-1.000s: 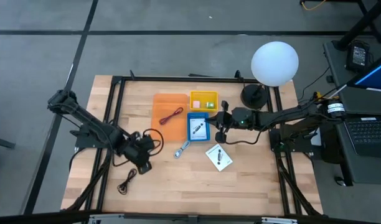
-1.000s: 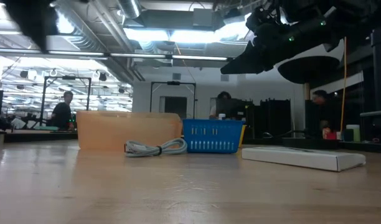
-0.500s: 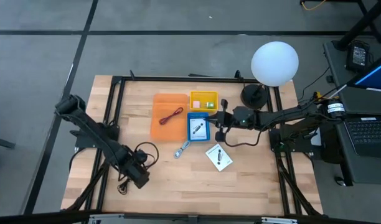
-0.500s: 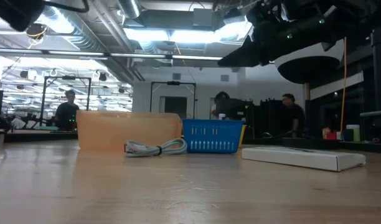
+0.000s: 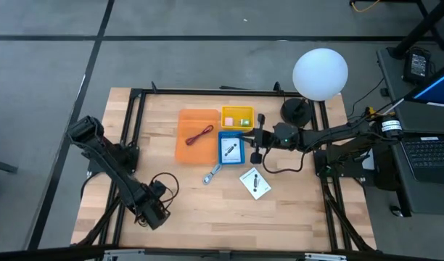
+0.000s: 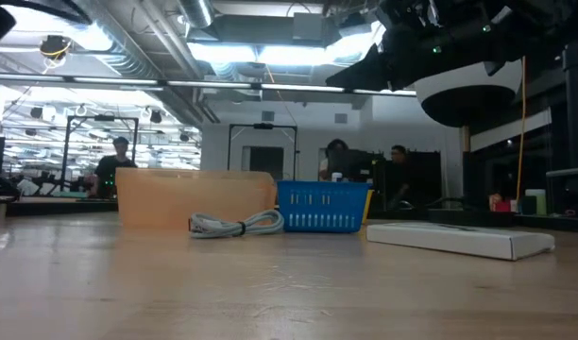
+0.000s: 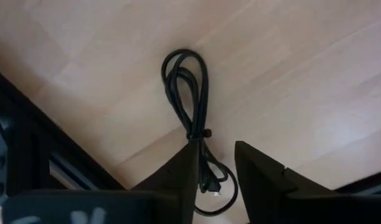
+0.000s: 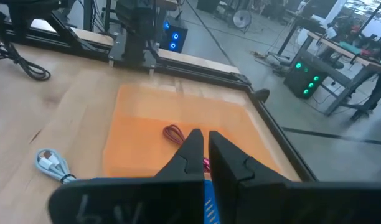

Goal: Pick and place items into bin
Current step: Put the black charger cable into the orange bin

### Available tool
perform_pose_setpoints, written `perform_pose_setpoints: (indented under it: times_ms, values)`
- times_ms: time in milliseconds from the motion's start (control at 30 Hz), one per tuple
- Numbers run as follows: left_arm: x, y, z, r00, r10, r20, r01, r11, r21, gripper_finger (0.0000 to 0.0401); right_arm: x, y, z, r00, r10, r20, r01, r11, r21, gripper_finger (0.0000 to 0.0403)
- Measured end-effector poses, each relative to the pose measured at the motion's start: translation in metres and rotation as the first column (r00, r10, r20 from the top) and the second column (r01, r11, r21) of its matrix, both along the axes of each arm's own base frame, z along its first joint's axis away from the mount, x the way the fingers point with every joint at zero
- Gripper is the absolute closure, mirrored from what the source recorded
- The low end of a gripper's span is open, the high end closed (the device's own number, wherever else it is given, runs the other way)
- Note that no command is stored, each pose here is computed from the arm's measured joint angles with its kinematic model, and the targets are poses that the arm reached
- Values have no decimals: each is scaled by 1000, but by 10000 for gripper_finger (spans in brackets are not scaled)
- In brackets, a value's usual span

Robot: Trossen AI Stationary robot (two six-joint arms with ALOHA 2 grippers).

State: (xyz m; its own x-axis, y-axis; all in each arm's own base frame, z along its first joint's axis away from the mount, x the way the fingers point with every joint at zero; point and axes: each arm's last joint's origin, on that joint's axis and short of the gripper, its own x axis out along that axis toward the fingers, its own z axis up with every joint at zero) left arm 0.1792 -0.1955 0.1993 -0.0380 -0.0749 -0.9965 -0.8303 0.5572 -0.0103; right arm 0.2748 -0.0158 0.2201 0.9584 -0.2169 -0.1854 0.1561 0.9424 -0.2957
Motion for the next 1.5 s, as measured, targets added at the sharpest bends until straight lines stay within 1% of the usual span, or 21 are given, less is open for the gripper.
perform_pose_setpoints:
  times_ms: [200, 333, 567, 767, 867, 1000, 1100, 1200, 1300, 1500]
  values:
    - [-3, -8, -10, 1000, 7, -29, -6, 1000, 28, 264, 0, 0, 0, 1000, 0, 1, 0, 1000, 0, 395]
    - [-1, -12, -21, 999, 10, -53, -7, 998, 54, 249, 0, 0, 0, 1000, 0, 0, 0, 1000, 0, 395]
    - [2, -15, -37, 996, 12, -91, -3, 995, 96, 245, 0, 0, 0, 1000, 0, 0, 0, 1000, 1, 395]
    - [3, -17, -47, 991, 22, -129, -8, 994, 112, 252, 0, 0, 0, 1000, -1, 0, 1, 1000, 3, 395]
    - [3, -19, -50, 984, 14, -176, 1, 996, 87, 259, 0, 0, 0, 1000, -1, 0, 1, 1000, 3, 395]
    - [2, -20, -53, 972, -58, -228, 68, 997, 34, 279, 0, 0, 0, 1000, -1, -1, 1, 1000, 3, 395]
    - [2, -20, -53, 972, -99, -214, 109, 993, 33, 310, 0, 0, 0, 1000, 0, -1, 0, 1000, 4, 396]
    - [3, -20, -53, 967, -141, -212, 149, 989, 22, 349, 0, 0, 0, 1000, -1, 0, 1, 1000, 4, 396]
    - [3, -20, -53, 964, -160, -210, 167, 986, 18, 384, 0, 0, 0, 1000, -1, 0, 1, 1000, 4, 396]
    - [2, -20, -52, 954, -236, -184, 246, 969, 30, 386, 0, 0, 0, 1000, -1, 0, 1, 1000, 4, 396]
